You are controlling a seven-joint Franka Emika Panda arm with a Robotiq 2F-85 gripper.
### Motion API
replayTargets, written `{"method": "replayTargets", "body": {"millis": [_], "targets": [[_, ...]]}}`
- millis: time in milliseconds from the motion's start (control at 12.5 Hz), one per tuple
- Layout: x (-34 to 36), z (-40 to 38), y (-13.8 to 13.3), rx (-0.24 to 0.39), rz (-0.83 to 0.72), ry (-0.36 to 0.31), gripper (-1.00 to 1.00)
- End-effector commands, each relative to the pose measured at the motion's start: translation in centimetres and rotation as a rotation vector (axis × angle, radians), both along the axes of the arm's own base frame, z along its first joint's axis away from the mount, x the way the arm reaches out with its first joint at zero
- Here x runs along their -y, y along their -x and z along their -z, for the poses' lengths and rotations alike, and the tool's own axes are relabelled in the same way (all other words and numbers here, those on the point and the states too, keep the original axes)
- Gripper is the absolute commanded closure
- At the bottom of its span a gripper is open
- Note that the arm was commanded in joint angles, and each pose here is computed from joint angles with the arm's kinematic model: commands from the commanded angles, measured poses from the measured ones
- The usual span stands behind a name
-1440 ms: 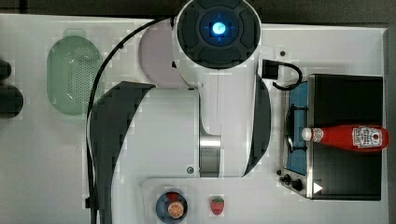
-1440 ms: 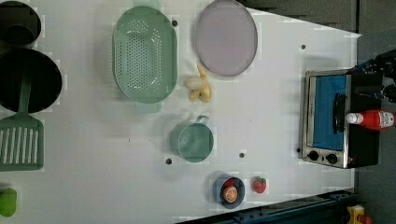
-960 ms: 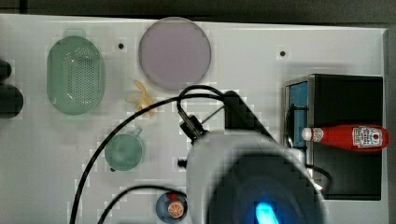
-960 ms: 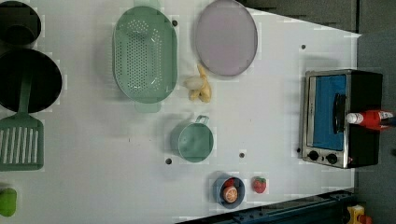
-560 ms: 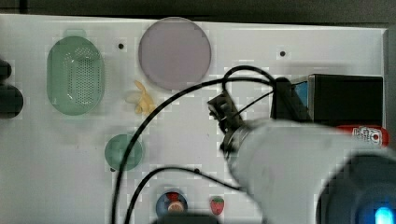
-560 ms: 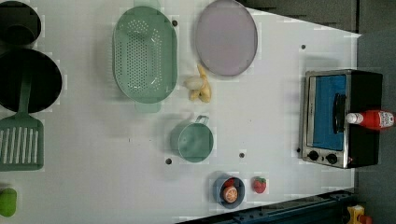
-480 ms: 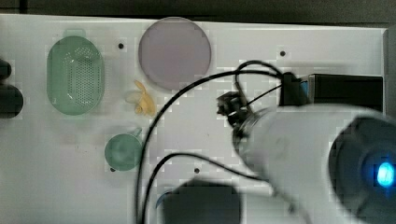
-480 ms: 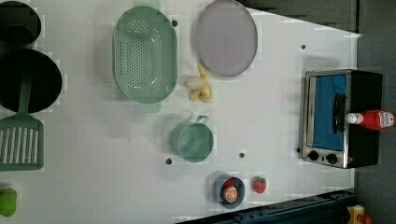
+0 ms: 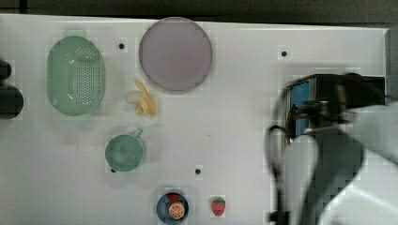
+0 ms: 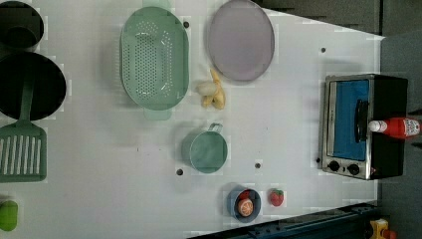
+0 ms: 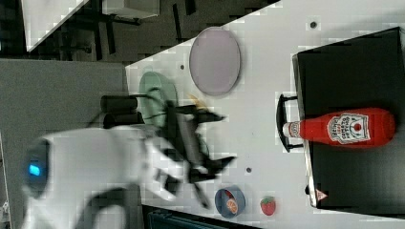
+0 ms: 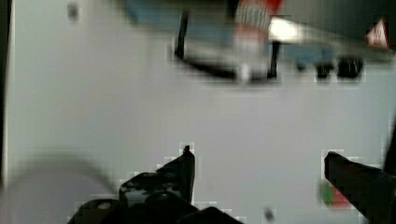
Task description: Pick Ketchup from oven and place it on table.
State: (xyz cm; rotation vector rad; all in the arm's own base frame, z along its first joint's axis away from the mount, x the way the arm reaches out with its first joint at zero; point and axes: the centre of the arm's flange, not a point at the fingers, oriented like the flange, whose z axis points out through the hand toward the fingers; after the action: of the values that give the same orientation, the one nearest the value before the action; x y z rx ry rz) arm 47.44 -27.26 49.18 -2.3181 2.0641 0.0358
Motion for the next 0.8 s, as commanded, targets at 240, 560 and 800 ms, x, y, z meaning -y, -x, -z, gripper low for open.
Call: {"method": "replayTargets", "body": {"millis": [240, 560, 800], "targets": [[9.5, 2.8, 1.2, 0.071, 0.188, 0.123, -1.00], [12.7, 4.5, 1.9, 0.028, 0.237, 0.155, -1.00], [14.3, 5.8, 1.3, 0.040, 0.217, 0.185, -1.00]]}}
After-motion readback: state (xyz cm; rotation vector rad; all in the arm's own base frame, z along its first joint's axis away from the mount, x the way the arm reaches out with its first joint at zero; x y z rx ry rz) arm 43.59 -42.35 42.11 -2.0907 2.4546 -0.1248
